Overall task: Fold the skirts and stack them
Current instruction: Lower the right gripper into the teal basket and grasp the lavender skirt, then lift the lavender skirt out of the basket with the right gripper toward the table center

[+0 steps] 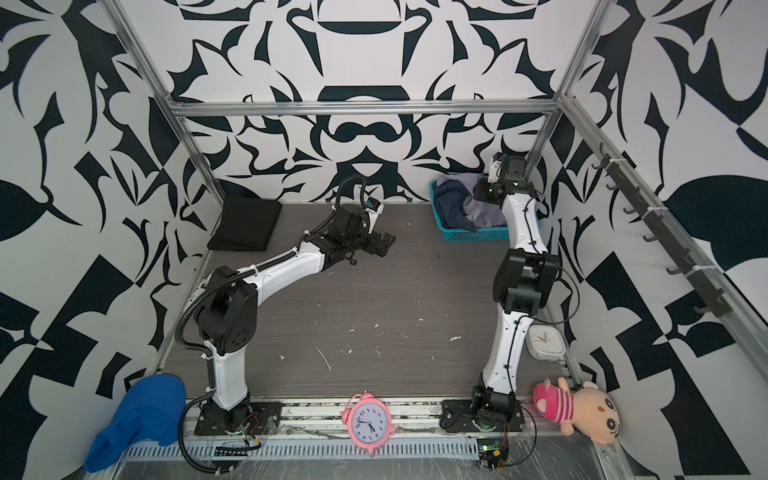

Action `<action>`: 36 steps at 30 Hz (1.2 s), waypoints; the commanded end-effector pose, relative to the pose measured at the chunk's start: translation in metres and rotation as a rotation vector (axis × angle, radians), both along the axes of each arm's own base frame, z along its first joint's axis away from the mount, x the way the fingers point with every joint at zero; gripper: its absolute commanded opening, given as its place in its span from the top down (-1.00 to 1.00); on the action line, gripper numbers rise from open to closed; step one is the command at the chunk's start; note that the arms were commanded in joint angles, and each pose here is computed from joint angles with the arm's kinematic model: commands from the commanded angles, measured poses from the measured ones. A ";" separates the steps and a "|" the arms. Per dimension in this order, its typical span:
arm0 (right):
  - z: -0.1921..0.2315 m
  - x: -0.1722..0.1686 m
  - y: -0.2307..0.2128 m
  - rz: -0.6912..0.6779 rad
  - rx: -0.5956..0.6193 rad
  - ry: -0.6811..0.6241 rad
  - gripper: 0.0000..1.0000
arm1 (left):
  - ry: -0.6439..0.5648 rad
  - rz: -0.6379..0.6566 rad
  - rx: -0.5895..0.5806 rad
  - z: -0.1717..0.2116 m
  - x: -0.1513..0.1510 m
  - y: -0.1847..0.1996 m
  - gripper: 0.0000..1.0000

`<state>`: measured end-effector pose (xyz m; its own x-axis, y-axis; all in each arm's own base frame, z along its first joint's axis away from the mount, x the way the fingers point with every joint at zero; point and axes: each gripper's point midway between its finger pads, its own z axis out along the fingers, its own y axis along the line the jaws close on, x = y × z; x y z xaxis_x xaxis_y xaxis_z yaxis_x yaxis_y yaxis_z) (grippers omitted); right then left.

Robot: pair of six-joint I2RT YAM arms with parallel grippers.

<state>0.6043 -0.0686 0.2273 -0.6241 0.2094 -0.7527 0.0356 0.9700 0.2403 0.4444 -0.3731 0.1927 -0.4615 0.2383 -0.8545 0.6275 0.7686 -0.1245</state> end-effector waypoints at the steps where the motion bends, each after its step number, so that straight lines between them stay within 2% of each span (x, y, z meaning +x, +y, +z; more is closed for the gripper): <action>1: 0.018 0.004 0.007 0.040 0.029 -0.056 0.11 | -0.023 0.007 -0.017 0.013 0.001 0.003 -0.99; 10: 0.008 0.014 0.016 0.078 0.089 -0.038 0.00 | -0.019 0.007 -0.017 0.012 0.001 0.003 -0.99; 13: 0.002 0.016 0.018 0.086 0.105 -0.031 0.05 | -0.017 0.007 -0.018 0.012 0.002 0.002 -0.99; 14: 0.002 0.016 0.019 0.091 0.110 -0.030 0.14 | -0.014 0.006 -0.018 0.012 0.001 0.002 -0.99; 15: 0.003 0.016 0.019 0.093 0.110 -0.033 0.36 | -0.015 0.005 -0.019 0.012 0.001 0.002 -0.99; 17: 0.004 0.016 0.018 0.086 0.107 -0.034 0.65 | -0.015 0.005 -0.020 0.013 0.001 0.002 -0.99; 18: 0.006 0.016 0.017 0.079 0.105 -0.037 0.72 | -0.016 0.007 -0.018 0.013 0.001 0.002 -0.99; 20: 0.015 0.013 0.017 0.075 0.103 -0.049 0.73 | -0.019 0.007 -0.019 0.015 0.001 0.002 -0.99; 22: 0.026 0.011 0.017 0.073 0.101 -0.067 0.86 | -0.021 0.005 -0.020 0.016 0.001 0.002 -0.99; 25: 0.044 0.007 0.015 0.056 0.087 -0.094 0.93 | -0.020 0.005 -0.021 0.015 0.002 0.002 -0.99; 26: 0.050 0.006 0.014 0.051 0.082 -0.100 0.93 | -0.020 0.004 -0.021 0.016 0.001 0.002 -0.99; 27: 0.056 0.004 0.014 0.051 0.081 -0.109 0.84 | -0.020 0.004 -0.021 0.016 0.001 0.002 -0.99; 29: 0.065 0.002 0.014 0.050 0.076 -0.125 0.39 | -0.021 0.006 -0.021 0.016 0.001 0.002 -0.99; 30: 0.067 0.002 0.013 0.047 0.073 -0.129 0.44 | -0.022 0.006 -0.022 0.016 0.001 0.002 -0.99; 34: 0.069 0.000 0.015 0.057 0.079 -0.126 1.00 | -0.024 0.009 -0.016 0.016 0.001 0.004 -0.99; 36: 0.069 0.001 0.013 0.040 0.076 -0.125 1.00 | -0.027 0.010 -0.011 0.015 0.001 0.005 -0.99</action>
